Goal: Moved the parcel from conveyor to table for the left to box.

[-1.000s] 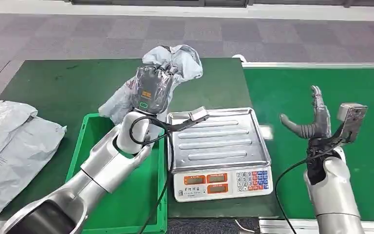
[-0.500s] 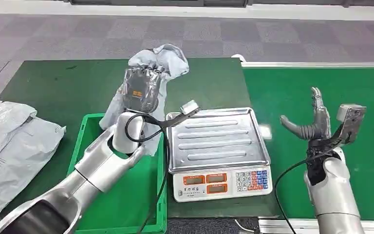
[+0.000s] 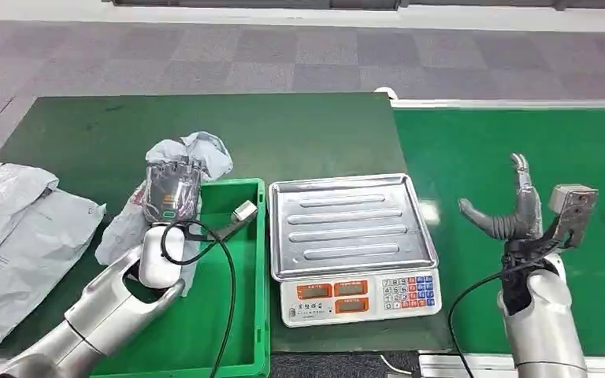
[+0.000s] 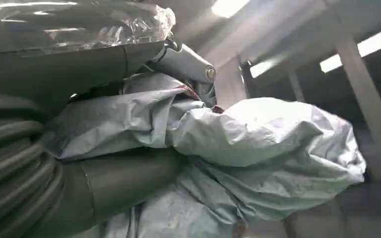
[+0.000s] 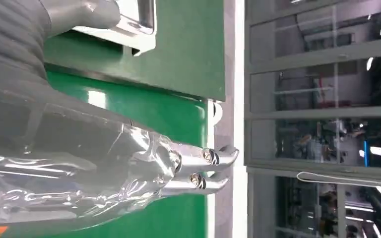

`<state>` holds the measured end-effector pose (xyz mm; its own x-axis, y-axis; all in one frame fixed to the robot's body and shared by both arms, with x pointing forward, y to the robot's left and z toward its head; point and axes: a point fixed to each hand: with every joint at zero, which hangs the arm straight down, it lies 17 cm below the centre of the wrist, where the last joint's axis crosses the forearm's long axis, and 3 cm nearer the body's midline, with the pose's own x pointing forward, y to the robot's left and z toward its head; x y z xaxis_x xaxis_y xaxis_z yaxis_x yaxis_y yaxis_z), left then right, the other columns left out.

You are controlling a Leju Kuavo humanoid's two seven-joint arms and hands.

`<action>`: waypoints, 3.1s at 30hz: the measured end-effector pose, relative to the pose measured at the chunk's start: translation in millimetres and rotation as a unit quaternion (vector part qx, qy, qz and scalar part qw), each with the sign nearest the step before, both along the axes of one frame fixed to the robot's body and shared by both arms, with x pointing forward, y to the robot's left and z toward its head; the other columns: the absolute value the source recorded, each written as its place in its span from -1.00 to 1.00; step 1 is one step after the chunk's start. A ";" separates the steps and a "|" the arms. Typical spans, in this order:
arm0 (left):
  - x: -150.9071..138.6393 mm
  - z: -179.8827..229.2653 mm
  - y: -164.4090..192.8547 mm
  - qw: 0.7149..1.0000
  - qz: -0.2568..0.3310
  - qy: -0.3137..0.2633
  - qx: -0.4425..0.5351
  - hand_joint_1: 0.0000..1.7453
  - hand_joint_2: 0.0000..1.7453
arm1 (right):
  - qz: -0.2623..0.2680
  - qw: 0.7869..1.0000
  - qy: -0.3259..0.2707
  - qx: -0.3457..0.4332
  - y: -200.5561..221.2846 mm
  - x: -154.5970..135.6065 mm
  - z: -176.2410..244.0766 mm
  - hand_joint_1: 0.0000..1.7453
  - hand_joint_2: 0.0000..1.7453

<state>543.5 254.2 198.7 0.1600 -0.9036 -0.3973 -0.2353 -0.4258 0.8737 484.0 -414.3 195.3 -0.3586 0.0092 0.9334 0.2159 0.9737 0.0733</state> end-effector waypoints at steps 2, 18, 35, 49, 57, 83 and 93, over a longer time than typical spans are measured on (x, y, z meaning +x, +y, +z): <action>-3.6 -11.6 9.3 1.000 0.012 0.021 0.017 1.00 1.00 | 0.004 1.000 -0.002 0.000 3.5 -0.1 1.0 -1.00 1.00; -13.0 -8.8 19.0 1.000 -0.004 0.001 0.025 -1.00 1.00 | 0.006 1.000 -0.007 0.004 10.9 5.0 6.9 -1.00 1.00; 25.6 45.5 -91.2 0.923 -0.266 -0.004 -0.278 -1.00 1.00 | -0.002 1.000 -0.005 -0.003 10.3 14.5 13.1 -1.00 1.00; 19.9 91.5 -166.7 0.617 -0.416 0.087 -0.662 -1.00 1.00 | -0.007 0.997 -0.010 -0.073 37.0 51.4 29.9 -1.00 1.00; 13.8 86.7 -197.6 0.571 -0.423 0.110 -0.694 -1.00 1.00 | 0.006 0.996 -0.001 -0.087 55.6 57.6 23.4 -1.00 1.00; -30.0 10.0 -303.0 0.539 -0.350 0.141 -0.753 -1.00 1.00 | -0.288 0.827 0.198 -0.440 -84.3 -57.6 -105.5 -1.00 1.00; -29.5 -3.2 -292.9 0.552 -0.343 0.128 -0.749 -1.00 1.00 | -0.319 0.747 0.298 -0.501 -143.8 -113.1 -150.0 -1.00 1.00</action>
